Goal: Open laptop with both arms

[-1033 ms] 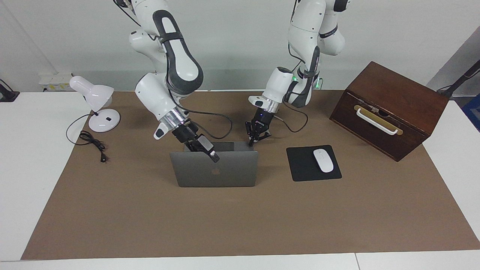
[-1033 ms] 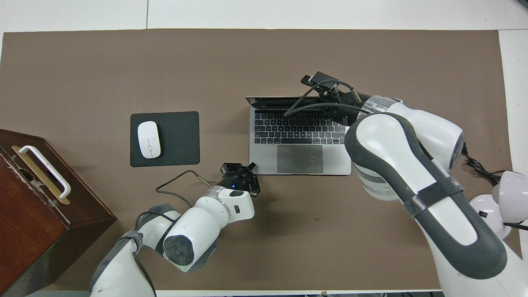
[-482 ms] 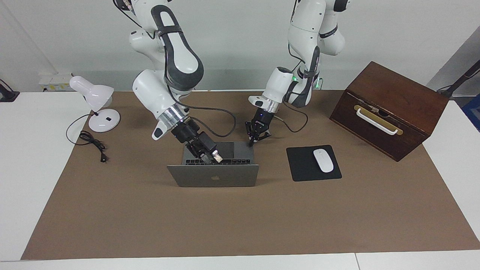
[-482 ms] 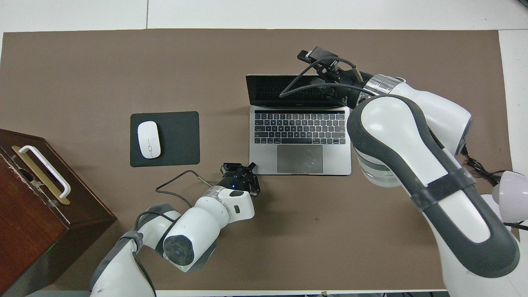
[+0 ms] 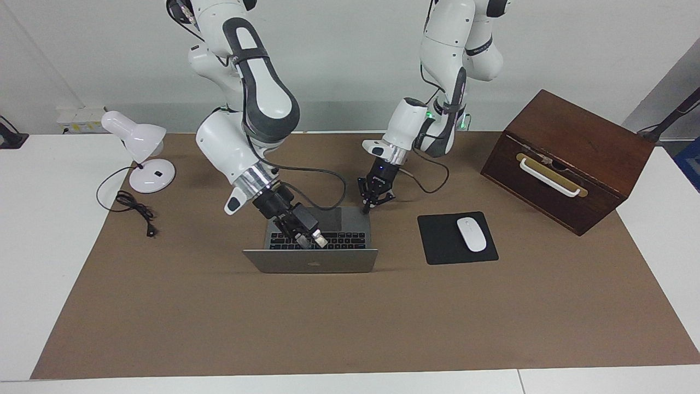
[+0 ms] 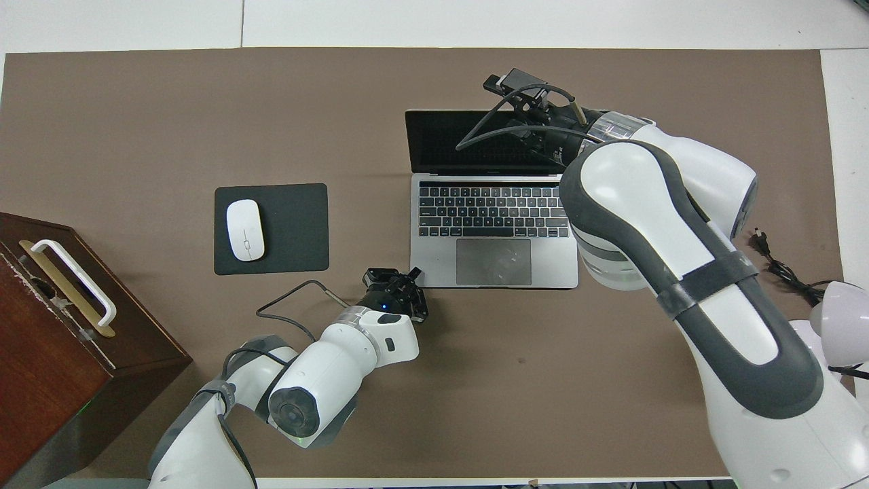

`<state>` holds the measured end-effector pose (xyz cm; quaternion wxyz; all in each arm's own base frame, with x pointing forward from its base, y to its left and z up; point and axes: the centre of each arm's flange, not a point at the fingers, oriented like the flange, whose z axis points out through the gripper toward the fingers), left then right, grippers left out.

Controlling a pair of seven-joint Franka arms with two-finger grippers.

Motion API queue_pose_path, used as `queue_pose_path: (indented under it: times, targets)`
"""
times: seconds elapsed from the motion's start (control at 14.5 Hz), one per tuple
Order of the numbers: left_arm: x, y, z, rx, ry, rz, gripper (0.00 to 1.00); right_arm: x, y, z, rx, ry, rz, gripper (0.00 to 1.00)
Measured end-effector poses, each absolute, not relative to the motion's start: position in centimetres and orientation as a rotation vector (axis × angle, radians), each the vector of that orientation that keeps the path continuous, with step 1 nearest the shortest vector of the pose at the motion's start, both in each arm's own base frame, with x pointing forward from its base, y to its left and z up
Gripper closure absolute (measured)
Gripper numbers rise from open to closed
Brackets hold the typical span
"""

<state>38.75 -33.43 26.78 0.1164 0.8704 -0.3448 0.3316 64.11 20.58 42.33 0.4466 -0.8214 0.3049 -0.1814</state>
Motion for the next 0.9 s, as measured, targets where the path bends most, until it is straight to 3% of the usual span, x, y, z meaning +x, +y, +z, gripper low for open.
queue_pose_path:
  times: [0.41, 0.9]
  targets:
    - [38.7, -33.4, 26.8, 2.548, -1.011, 0.971, 0.99, 64.2, 21.9, 44.2, -1.998, 0.751, -0.444, 0.0]
    - [38.8, -33.4, 26.8, 2.548, -1.01, 0.971, 0.99, 59.6, 25.9, 58.3, -1.792, 0.731, -0.487, 0.0]
